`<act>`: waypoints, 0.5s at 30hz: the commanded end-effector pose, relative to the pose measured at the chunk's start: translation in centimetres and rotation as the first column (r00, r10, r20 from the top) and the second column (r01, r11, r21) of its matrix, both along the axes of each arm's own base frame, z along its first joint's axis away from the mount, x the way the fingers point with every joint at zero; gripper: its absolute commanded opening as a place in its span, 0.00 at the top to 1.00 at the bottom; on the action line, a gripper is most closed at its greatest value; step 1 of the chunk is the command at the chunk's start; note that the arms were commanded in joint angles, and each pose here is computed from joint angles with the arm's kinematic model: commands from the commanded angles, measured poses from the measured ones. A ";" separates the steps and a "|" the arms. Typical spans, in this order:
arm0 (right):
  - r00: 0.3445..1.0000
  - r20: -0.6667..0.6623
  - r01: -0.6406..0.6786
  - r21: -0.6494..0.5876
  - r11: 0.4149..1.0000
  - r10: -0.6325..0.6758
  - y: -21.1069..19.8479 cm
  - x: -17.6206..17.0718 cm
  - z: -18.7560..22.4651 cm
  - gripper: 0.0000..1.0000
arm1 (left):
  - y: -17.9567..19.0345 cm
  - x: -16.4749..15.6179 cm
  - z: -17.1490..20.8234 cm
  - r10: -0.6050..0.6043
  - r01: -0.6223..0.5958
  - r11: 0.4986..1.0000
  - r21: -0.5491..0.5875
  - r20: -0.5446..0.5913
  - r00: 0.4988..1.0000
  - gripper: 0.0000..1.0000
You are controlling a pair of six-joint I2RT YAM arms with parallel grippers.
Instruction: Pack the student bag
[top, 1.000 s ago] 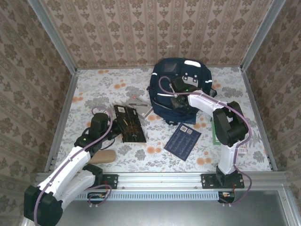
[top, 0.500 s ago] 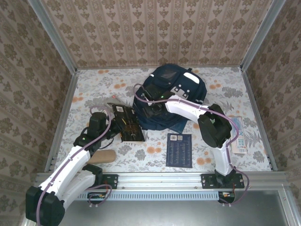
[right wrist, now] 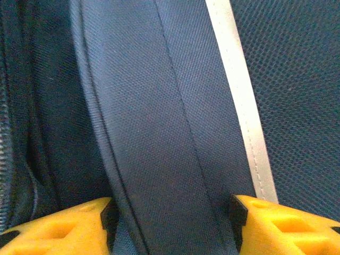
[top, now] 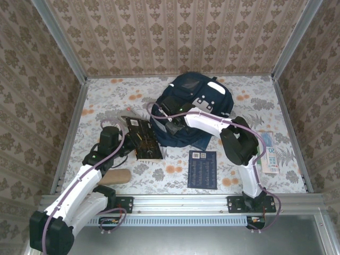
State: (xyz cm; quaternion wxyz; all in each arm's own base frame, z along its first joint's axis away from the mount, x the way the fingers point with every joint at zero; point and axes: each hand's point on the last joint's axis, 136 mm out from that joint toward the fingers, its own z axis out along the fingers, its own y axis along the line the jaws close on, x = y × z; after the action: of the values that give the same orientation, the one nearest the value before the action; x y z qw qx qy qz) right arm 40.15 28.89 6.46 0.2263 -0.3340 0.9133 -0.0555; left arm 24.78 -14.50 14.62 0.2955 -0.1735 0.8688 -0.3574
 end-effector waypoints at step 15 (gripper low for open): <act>0.992 0.103 0.065 0.024 0.998 -0.067 -2.8 2.8 5.4 1.00 | -1.4 2.2 6.7 -0.028 0.042 0.996 -0.081 0.168 0.985 1.00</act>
State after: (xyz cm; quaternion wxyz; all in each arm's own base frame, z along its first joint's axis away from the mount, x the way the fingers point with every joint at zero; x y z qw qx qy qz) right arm 42.14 27.68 7.67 0.2422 -0.3241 0.9122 -0.0642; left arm 25.41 -15.06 16.74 0.3055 -0.1650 0.8606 -0.3726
